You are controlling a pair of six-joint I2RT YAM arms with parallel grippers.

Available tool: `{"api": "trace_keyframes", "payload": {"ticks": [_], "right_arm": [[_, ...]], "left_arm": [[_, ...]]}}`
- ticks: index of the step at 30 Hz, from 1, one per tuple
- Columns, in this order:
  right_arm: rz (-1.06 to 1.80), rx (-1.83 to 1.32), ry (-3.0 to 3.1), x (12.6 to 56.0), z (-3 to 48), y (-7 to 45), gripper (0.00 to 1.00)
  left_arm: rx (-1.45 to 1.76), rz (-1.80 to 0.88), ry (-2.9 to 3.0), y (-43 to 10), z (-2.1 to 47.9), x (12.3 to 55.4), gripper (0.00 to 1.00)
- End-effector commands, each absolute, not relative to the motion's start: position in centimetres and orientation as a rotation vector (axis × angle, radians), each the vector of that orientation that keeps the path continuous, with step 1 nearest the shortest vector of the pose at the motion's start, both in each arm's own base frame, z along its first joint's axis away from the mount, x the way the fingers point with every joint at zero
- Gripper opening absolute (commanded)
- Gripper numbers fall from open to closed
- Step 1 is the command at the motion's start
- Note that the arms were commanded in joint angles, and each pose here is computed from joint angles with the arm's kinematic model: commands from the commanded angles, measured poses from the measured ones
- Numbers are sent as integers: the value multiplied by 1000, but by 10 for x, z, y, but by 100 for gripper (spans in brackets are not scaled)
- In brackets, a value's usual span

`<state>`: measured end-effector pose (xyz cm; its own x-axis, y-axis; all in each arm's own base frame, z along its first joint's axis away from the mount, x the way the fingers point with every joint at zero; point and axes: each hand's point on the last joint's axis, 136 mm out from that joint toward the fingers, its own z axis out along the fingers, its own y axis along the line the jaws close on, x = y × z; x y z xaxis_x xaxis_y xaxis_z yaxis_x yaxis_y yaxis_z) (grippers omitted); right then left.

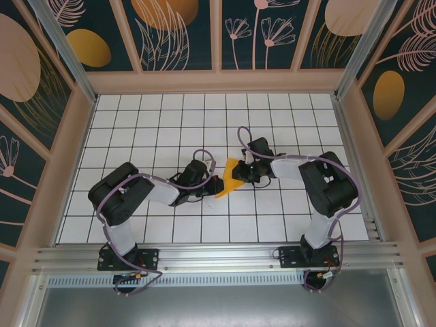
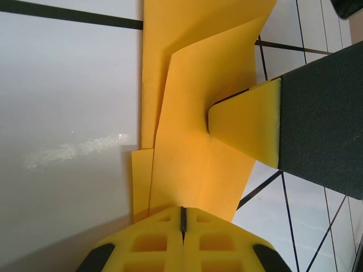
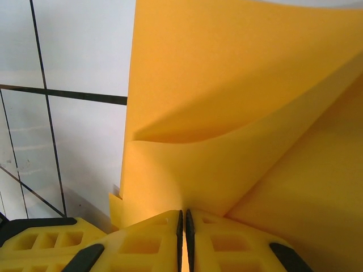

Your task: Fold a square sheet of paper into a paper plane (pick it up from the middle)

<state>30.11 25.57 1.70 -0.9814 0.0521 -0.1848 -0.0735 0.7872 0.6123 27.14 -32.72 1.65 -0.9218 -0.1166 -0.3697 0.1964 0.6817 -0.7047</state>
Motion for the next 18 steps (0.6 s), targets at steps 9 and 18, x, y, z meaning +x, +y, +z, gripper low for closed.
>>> {"api": "trace_keyframes", "payload": {"ticks": [9, 18], "right_arm": [[986, -55, 2748, 293, 41, 262, 18], [729, 81, 2682, 314, 57, 230, 39]], "left_arm": [[87, -991, 2539, -315, 24, 276, 13], [90, -981, 2543, -314, 21, 276, 16]]}}
